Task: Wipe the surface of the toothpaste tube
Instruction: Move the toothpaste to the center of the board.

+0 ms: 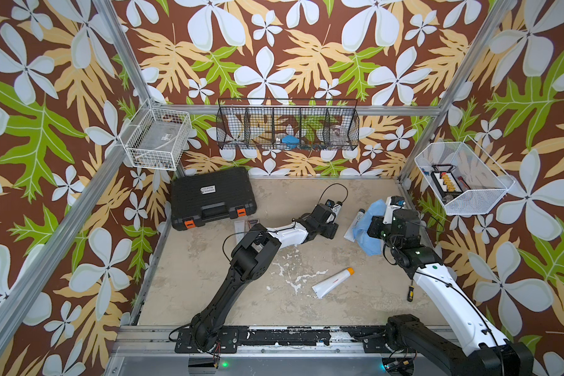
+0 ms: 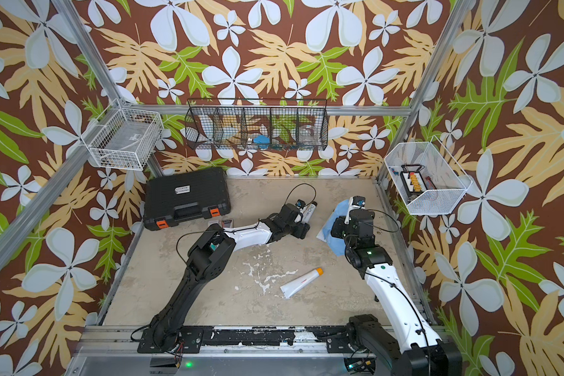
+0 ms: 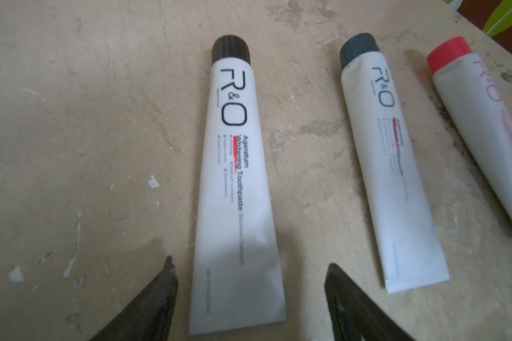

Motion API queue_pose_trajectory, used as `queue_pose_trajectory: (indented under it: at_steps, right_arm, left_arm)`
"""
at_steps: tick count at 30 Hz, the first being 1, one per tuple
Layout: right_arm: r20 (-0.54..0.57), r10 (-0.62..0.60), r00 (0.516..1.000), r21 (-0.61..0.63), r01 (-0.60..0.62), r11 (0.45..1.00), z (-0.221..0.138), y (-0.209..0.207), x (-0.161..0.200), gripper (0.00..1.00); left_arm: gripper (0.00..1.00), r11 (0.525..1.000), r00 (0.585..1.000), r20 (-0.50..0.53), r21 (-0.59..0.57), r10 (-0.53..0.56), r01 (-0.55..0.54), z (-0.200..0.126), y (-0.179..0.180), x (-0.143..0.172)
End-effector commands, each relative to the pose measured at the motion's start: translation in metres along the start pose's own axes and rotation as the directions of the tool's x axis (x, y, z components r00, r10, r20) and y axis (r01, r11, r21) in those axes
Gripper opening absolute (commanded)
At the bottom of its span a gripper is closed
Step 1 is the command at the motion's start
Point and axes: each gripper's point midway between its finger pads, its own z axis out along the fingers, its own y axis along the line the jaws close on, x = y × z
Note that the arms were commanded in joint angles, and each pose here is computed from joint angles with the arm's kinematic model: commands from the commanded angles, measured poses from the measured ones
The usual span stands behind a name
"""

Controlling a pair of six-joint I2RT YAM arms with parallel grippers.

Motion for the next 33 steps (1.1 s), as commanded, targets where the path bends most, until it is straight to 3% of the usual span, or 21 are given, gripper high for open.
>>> queue_pose_trajectory:
  at_steps: [1,11,14,18,27,33]
  right_arm:
    - [0.000,-0.002,1.000,-0.010,0.002,1.000,-0.001,0.002,-0.001,0.00]
    - [0.008,0.001,1.000,-0.019,-0.001,1.000,-0.004,0.004,-0.005,0.00]
    - [0.010,0.001,1.000,-0.016,0.000,1.000,-0.005,0.004,-0.005,0.00]
    - [0.013,0.004,1.000,-0.009,-0.004,1.000,-0.007,0.003,-0.007,0.00]
    - [0.020,0.000,1.000,-0.015,0.000,1.000,-0.009,0.003,-0.008,0.00]
    - [0.017,-0.002,1.000,-0.029,0.003,1.000,-0.008,0.007,-0.009,0.00]
  left_arm:
    - [0.80,0.999,0.999,-0.029,-0.032,0.036,-0.037,0.008,0.005,0.004]
    - [0.77,0.997,0.997,-0.065,-0.062,0.051,-0.055,0.031,0.009,0.006]
    - [0.70,0.997,0.997,-0.066,-0.061,0.049,-0.053,0.034,0.008,0.005]
    - [0.52,0.998,0.997,-0.057,-0.047,0.045,-0.048,0.033,0.004,0.000]
    - [0.39,0.998,0.997,-0.063,-0.041,0.043,-0.045,0.029,0.004,0.001]
    - [0.32,0.997,0.998,-0.041,-0.057,0.048,-0.050,0.006,0.009,0.000]
